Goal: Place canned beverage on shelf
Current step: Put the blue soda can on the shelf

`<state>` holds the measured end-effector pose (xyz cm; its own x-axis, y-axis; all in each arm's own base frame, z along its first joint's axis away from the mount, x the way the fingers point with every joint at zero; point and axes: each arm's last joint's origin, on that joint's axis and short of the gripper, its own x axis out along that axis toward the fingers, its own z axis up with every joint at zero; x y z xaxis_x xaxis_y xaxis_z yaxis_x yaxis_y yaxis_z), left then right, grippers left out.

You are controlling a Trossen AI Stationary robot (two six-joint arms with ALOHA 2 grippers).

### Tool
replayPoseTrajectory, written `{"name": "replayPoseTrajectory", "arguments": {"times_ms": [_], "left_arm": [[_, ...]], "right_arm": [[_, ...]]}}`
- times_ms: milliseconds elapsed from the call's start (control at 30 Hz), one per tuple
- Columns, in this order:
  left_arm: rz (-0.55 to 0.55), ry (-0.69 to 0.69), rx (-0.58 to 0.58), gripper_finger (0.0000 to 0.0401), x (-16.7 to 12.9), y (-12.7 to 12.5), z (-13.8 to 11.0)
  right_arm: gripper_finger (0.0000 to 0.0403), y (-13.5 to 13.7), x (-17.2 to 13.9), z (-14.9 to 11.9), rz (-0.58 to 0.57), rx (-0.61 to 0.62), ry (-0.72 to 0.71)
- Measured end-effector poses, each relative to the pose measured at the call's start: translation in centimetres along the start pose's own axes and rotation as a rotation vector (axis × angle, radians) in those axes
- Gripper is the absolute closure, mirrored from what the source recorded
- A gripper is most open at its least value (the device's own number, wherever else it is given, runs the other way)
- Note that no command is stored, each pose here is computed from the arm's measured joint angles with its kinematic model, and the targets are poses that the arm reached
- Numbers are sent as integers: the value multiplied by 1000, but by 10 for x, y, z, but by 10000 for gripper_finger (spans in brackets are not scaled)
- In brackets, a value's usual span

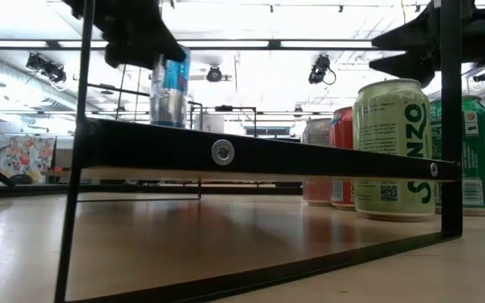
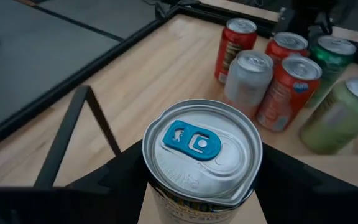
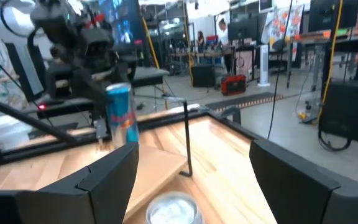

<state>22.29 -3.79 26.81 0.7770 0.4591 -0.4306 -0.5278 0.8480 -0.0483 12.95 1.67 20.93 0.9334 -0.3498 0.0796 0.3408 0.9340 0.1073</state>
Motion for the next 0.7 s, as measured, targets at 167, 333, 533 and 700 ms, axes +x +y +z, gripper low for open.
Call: {"name": "replayPoseTrajectory", "arguments": {"times_ms": [167, 333, 533, 700], "left_arm": [[13, -2, -14, 152, -11, -9, -8], [75, 36, -44, 152, -23, -12, -24], [101, 45, -40, 152, -40, -15, -40], [133, 7, -61, 152, -50, -15, -47]], "right_arm": [[85, 1, 1, 7, 0, -56, -68], [85, 1, 1, 10, 4, -116, -94], [85, 2, 1, 10, 28, -148, -98], [85, 3, 1, 13, 71, -169, -126]]}}
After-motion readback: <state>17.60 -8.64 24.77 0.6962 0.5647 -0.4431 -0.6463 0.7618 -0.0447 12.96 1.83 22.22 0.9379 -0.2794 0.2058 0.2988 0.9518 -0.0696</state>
